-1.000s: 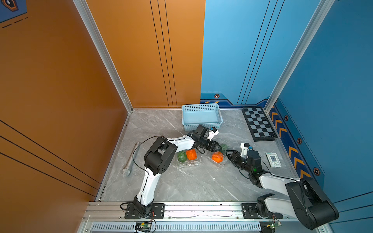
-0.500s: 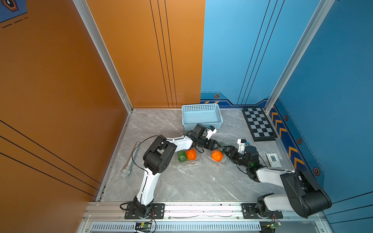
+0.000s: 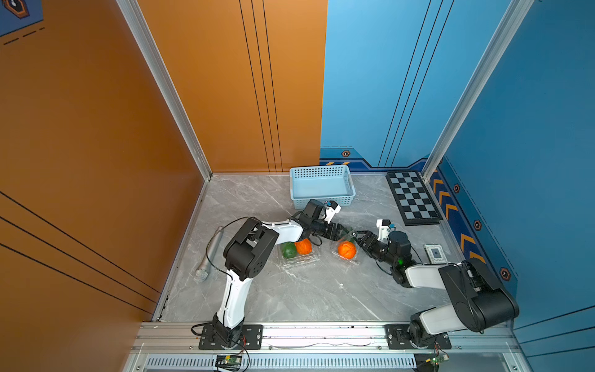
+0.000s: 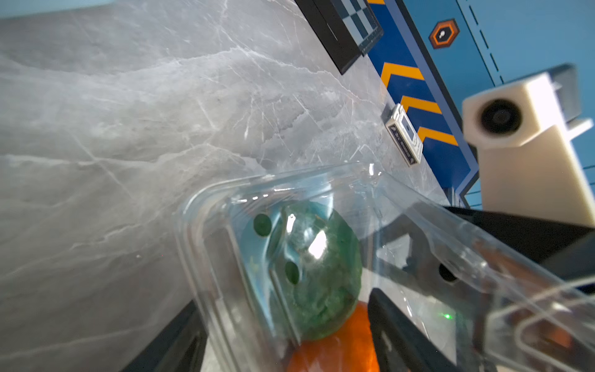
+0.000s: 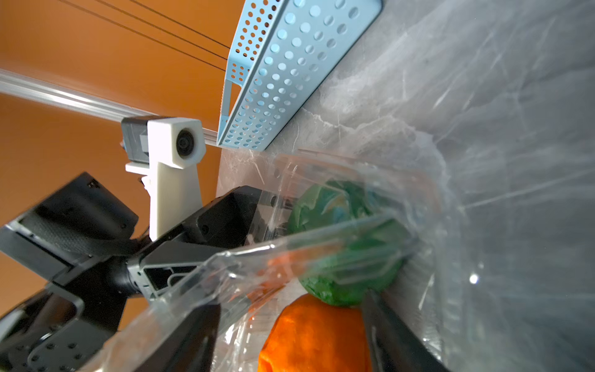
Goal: Take oranges out of containers
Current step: Open the packing box at the center of the board.
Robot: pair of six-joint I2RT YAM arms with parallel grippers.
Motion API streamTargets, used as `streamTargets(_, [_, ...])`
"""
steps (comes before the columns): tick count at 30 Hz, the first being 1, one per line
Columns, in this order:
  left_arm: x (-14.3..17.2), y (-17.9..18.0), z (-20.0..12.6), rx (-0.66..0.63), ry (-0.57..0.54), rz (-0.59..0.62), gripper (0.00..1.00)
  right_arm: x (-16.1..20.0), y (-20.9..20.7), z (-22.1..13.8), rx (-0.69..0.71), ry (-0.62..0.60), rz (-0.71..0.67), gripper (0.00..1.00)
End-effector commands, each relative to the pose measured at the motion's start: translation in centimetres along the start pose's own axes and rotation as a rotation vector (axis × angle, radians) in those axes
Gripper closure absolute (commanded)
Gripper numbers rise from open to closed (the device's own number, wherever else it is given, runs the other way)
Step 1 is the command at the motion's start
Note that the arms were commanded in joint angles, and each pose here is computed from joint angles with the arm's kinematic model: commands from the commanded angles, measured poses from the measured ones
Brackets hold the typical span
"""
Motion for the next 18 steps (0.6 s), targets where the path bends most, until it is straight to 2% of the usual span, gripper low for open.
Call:
streamTargets(1, [1.7, 1.3, 0.2, -0.054, 0.038, -0.058, 0.21, 1.1, -1.8, 0.2, 0.104, 0.046, 0.037, 0.49])
streamTargets(3, [1.7, 1.9, 0.2, -0.082, 0.030, -0.086, 0.22, 1.1, -2.1, 0.2, 0.132, 0.044, 0.034, 0.63])
streamTargets(4, [1.7, 2.2, 0.1, -0.095, 0.021, -0.099, 0.22, 1.0, -2.2, 0.2, 0.146, 0.036, 0.028, 0.66])
streamTargets(10, [1.1, 2.2, 0.3, -0.039, -0.027, -0.135, 0.21, 0.1, -2.6, 0.3, 0.191, -0.025, 0.007, 0.67])
streamTargets(18, [0.2, 1.7, 0.3, 0.096, -0.083, -0.193, 0.19, -0.9, -3.3, 0.5, 0.222, -0.120, -0.014, 0.77])
Point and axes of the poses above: each gripper's point midway between its finger pads, its own z axis out along the fingers, its own y axis along the line the jaws close on, x = y × z, the point moved 6 cm from there along -z, back along the fingers
